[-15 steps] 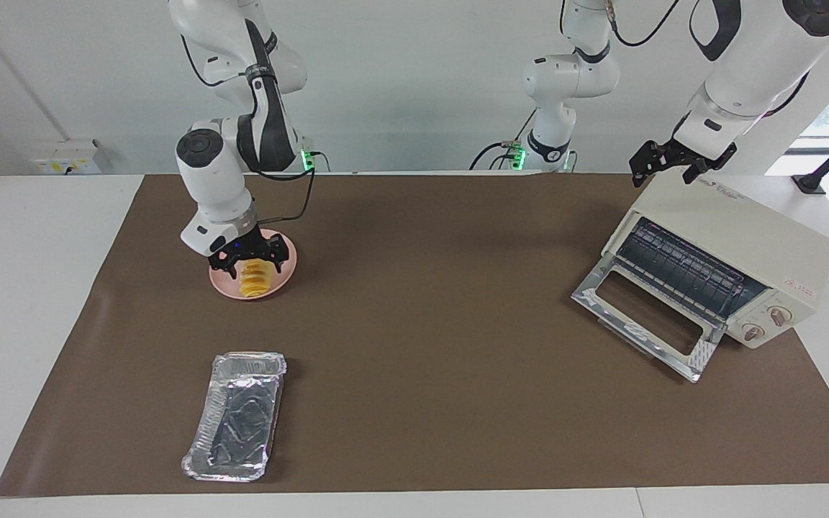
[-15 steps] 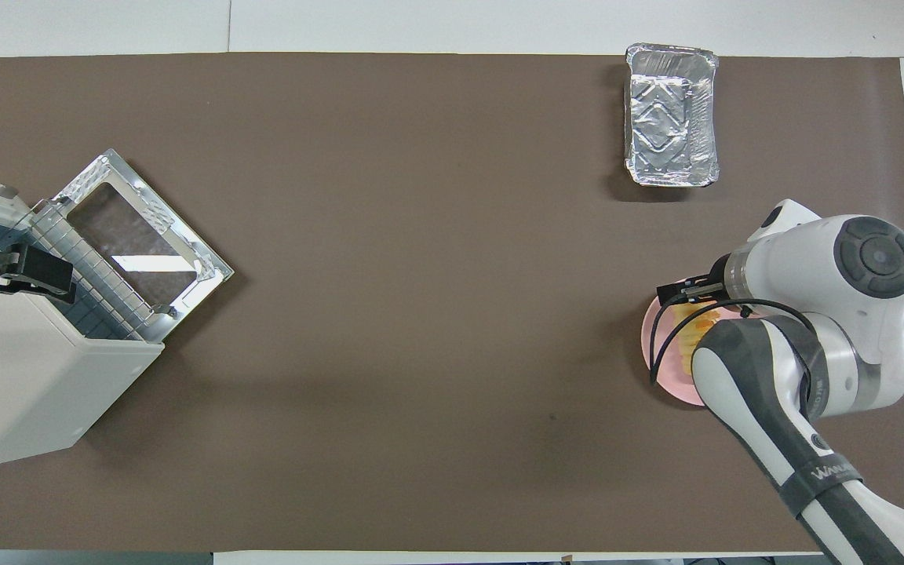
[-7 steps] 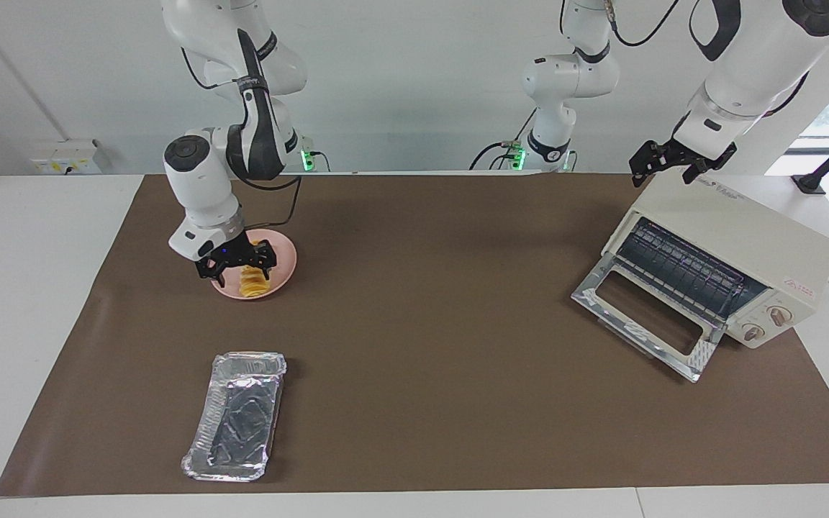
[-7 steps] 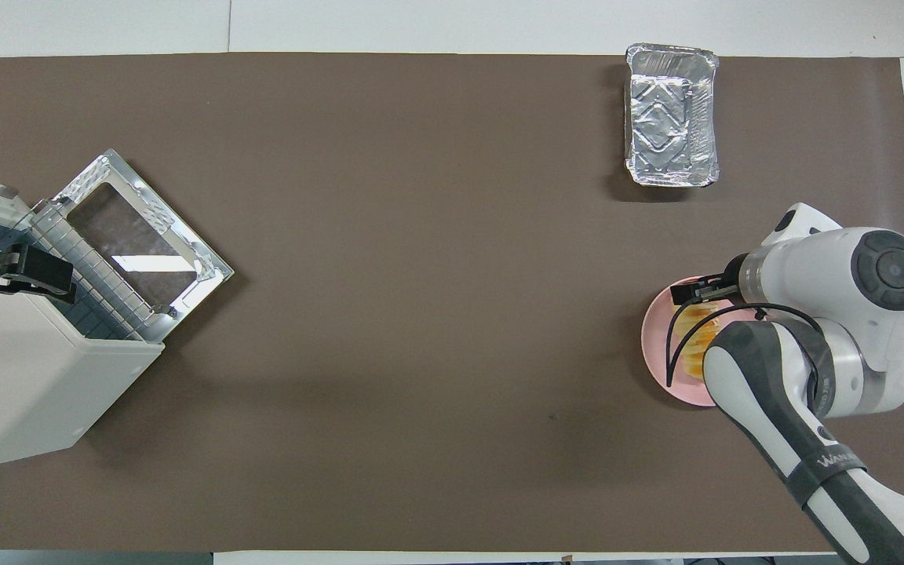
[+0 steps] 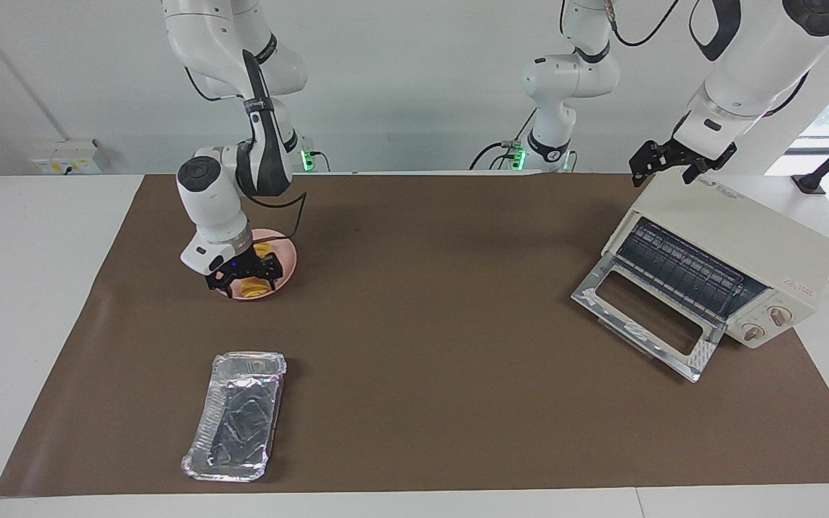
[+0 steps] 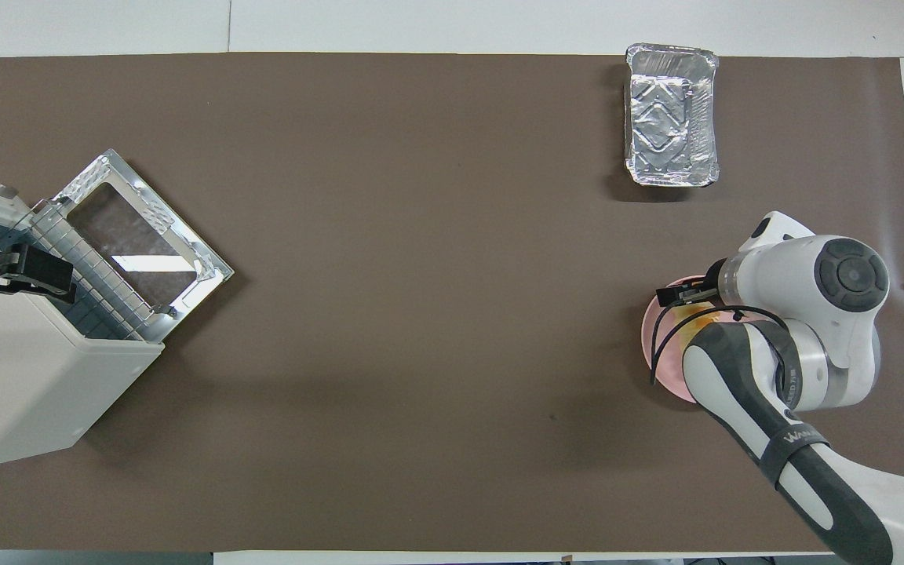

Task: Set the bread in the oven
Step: 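Grasp the orange bread stack on the pink plate with the right gripper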

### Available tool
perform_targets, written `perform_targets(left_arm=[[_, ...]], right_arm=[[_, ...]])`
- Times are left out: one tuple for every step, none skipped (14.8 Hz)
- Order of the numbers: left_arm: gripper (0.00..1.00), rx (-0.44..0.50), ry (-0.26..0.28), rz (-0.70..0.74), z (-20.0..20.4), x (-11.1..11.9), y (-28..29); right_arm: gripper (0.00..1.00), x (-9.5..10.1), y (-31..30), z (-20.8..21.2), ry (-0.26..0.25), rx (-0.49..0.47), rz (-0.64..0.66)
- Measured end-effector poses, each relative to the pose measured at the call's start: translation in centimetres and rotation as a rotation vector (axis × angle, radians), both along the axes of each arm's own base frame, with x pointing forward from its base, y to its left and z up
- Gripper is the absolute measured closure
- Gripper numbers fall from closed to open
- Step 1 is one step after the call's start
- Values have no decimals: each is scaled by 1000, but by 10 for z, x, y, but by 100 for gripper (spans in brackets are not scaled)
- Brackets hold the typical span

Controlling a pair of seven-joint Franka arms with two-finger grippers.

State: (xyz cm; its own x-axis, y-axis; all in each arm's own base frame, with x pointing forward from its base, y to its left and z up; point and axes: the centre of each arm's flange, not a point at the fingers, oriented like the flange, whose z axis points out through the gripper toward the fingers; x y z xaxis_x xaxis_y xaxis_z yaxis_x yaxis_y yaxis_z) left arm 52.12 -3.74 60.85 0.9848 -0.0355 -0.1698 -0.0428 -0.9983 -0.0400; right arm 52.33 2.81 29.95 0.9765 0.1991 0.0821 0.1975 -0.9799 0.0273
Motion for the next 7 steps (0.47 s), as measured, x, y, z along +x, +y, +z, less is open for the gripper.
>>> perform_targets(left_arm=[[0,0,0,0,0,0,0],[0,0,0,0,0,0,0],[0,0,0,0,0,0,0],[0,0,0,0,0,0,0],[0,0,0,0,0,0,0],[0,0,0,0,0,0,0],[0,0,0,0,0,0,0]], right_arm=[[0,0,1,0,-2,0,1],[2,0,1,0,-3,0,1],[3,0,1,0,-3,0,1],[11,1,1,0,-5,0,1],[25,1,0,0,-5,0,1],[36,1,0,0,-5,0,0],[46,1,0,0,-3,0,0]])
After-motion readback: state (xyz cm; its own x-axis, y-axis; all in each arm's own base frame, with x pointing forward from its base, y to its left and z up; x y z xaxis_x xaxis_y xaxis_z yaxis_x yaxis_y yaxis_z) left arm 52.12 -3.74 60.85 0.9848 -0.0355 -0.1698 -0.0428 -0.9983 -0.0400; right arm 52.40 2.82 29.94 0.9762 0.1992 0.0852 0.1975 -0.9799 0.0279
